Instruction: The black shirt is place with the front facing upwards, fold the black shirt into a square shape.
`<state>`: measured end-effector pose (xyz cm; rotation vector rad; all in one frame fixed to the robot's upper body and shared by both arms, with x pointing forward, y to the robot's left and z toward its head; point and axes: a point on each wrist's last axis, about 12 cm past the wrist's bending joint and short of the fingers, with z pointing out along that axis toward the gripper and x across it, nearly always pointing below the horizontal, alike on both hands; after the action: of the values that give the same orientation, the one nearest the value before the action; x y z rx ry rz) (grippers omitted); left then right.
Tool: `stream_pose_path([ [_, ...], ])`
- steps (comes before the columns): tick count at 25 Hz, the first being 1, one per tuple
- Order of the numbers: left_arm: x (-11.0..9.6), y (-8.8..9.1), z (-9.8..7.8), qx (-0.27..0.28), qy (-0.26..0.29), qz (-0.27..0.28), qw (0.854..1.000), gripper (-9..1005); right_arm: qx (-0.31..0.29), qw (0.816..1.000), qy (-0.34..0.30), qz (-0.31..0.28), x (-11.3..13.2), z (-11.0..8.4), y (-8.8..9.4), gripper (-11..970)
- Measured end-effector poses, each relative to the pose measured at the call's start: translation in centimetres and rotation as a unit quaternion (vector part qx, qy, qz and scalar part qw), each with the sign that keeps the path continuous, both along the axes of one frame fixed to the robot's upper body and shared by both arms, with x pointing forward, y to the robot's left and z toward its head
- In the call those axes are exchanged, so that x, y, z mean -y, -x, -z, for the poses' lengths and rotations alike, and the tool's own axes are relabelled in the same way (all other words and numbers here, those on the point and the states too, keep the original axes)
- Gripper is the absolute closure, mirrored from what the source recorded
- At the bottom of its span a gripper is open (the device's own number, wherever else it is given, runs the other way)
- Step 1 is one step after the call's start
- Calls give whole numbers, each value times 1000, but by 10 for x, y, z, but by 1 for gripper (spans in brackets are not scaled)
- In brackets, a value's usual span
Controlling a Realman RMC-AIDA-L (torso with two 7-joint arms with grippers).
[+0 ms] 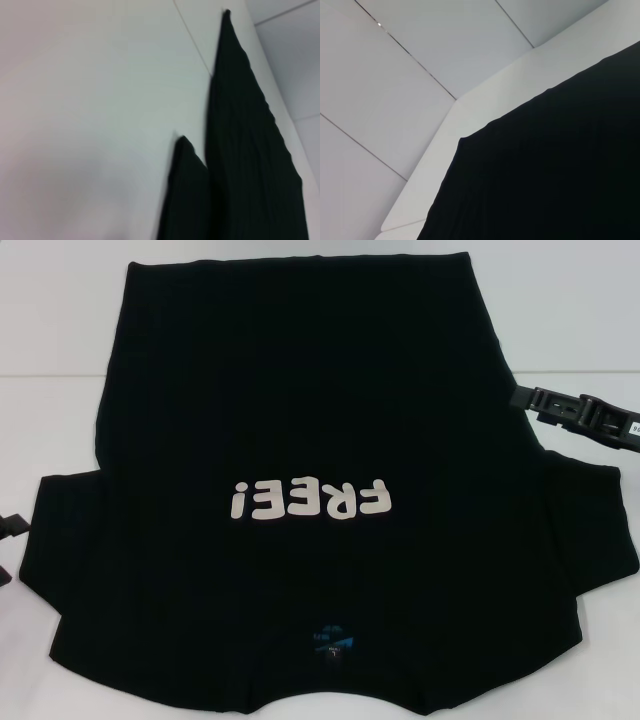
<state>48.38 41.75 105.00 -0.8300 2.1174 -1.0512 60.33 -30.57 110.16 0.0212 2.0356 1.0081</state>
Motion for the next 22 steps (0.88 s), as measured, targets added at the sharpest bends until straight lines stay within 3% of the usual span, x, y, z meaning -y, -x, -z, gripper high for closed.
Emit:
stream_pose_path([
  [22,13,-6,12,-20,-1,10,1000,77,-4,1000,-4,0,2,3,4,170],
])
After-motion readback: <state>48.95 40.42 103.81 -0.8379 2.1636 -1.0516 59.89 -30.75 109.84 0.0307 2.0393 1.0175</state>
